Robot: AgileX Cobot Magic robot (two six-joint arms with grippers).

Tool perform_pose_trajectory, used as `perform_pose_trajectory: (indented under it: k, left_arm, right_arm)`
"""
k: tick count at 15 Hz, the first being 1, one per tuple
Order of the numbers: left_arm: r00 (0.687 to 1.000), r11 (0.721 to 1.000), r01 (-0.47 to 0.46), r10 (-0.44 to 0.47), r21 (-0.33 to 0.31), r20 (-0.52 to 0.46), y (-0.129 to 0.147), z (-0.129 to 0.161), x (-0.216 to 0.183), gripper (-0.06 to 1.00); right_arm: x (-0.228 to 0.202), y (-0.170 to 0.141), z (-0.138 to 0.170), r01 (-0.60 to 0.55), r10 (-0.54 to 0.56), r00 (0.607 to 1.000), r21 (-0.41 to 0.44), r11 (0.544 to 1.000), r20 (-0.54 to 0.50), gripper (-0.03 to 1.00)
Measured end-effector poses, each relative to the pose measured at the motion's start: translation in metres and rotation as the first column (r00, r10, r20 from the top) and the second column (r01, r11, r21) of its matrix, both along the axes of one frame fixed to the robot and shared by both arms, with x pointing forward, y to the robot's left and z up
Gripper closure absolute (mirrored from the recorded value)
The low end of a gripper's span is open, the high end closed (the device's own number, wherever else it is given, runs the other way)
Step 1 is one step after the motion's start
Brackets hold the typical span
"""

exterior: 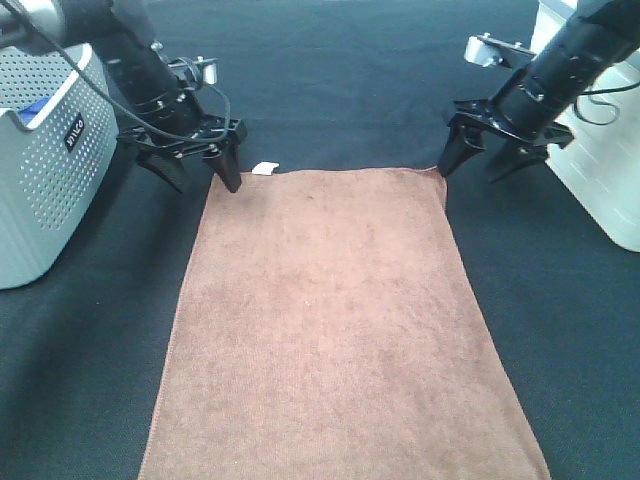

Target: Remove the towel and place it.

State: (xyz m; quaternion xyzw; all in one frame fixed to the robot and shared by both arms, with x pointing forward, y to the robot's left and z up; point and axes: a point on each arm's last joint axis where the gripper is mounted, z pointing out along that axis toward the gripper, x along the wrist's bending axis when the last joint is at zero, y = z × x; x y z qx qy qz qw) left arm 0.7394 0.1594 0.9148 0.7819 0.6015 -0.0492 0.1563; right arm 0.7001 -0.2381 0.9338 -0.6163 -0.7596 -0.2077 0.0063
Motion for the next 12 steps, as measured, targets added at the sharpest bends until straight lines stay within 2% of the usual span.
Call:
perform_pose_trajectory:
  k: [4,6,11,12]
  left_arm:
    - [1.000,1.000,-0.014,0.014,-0.004,0.008,-0.003,-0.030,0.013,0.23]
    - [1.000,1.000,-0.025,0.025,-0.017,0.015,-0.003,-0.035,0.015,0.23]
    - [1.000,0.998,-0.022,0.022,-0.065,0.007,-0.005,-0.041,0.017,0.23]
    - [1.000,0.993,-0.024,0.025,-0.113,0.004,-0.009,-0.042,0.018,0.23]
  right_arm:
    - [0.036,0.003,-0.041,-0.001,0.001,1.000,0.002,1.000,0.003,0.28]
    - [0.046,0.004,-0.056,0.001,-0.001,1.000,0.010,1.000,0.002,0.28]
    - [0.054,0.008,-0.063,0.027,-0.028,0.999,0.065,0.998,0.018,0.28]
    - [0.055,0.012,-0.064,0.023,-0.025,0.999,0.071,0.997,0.028,0.28]
